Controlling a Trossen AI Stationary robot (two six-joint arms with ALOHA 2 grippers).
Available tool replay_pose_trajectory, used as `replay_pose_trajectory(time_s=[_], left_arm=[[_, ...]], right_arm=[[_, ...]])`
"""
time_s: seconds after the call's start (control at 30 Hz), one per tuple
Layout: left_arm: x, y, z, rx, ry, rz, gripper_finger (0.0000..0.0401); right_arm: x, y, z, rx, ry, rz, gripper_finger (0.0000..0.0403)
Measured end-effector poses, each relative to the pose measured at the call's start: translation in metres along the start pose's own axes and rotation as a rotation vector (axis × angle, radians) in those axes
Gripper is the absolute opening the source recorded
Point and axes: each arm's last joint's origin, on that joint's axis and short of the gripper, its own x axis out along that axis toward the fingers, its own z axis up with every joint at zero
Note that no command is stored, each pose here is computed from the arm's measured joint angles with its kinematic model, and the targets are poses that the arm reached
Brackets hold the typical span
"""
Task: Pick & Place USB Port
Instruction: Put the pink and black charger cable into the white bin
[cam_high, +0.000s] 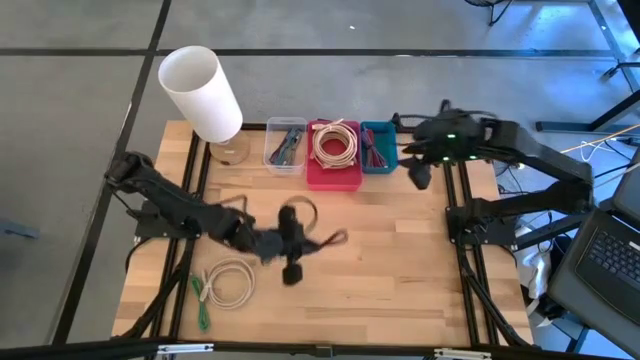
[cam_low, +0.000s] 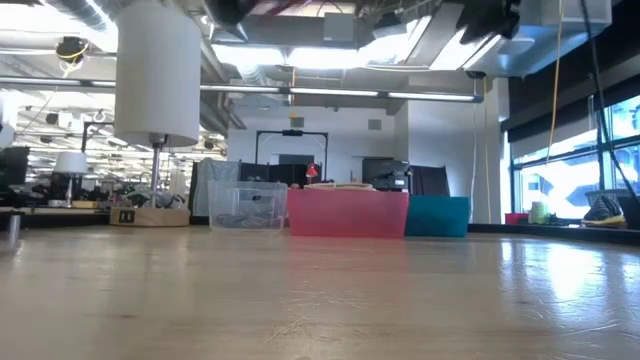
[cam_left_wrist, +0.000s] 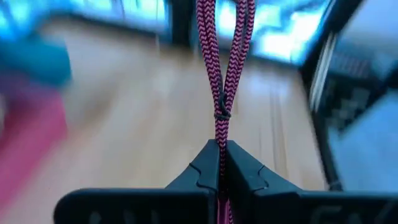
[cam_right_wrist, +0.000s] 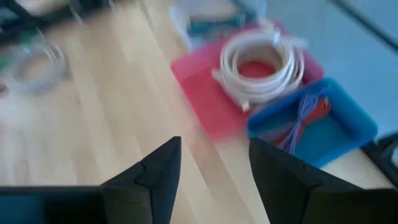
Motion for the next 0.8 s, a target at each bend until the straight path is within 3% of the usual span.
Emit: replay_pose_trajectory(time_s=[0.23,0.5,0.63,0.8], left_arm=[[0.010,0.054,0.061,0.035,-0.460,-0.108,0.0003],[0.008,0.107,0.098,0.037,-0.708,-0.275,0.0003],[0.001,0.123,0.104,0.030,-0.708,-0.240,0.0003],[0.003,0.149,0.097,-0.110,-0.567,-0.029,0.0003]], right_arm=[[-0.048,0.005,0.003,0.010,-0.330,0.120,0.0193],[-0.045,0.022,0.025,-0.050,-0.500,0.232,0.0193],[-0.030,0.030,0.031,-0.083,-0.479,0.241,0.0193],[-0.017,0.032,0.035,-0.087,-0.440,0.230,0.0193]])
